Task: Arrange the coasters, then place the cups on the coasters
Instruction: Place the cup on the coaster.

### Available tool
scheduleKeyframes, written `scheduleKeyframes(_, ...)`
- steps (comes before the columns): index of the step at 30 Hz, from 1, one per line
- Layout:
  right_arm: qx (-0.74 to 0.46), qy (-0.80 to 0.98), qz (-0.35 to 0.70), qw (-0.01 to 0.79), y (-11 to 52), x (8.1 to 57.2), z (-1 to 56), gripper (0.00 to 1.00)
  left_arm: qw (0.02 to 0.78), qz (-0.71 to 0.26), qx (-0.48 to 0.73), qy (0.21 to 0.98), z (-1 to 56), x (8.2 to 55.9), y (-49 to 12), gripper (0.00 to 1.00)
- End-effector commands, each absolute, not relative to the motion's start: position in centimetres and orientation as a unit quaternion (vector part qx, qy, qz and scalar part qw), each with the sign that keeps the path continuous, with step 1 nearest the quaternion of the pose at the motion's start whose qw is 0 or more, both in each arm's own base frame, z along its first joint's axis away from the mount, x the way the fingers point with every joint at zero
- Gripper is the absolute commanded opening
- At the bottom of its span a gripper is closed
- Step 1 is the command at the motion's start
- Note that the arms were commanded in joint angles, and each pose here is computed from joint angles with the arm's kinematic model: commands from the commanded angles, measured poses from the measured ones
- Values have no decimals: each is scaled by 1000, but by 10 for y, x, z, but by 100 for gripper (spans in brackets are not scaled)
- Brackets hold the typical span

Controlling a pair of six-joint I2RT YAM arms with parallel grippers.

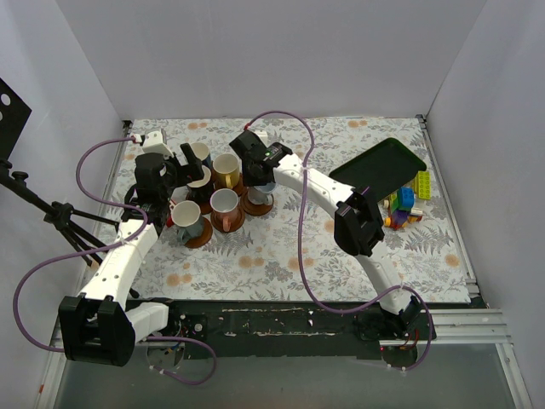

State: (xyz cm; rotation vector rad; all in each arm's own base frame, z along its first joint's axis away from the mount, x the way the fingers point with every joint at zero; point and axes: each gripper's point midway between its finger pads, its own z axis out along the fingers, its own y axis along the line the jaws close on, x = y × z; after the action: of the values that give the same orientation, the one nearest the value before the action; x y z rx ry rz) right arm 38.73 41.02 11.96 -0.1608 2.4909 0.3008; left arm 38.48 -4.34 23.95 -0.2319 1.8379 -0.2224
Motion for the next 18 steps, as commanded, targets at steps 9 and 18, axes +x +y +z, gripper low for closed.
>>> scheduleKeyframes(9, -61, 928, 151, 336, 428, 390, 151, 41, 601, -91, -105, 787, 248, 384, -39, 98)
scheduleKeyframes(18, -65, 920, 180, 342, 435, 383, 173, 50, 601, -90, -105, 787, 248, 385, -39, 98)
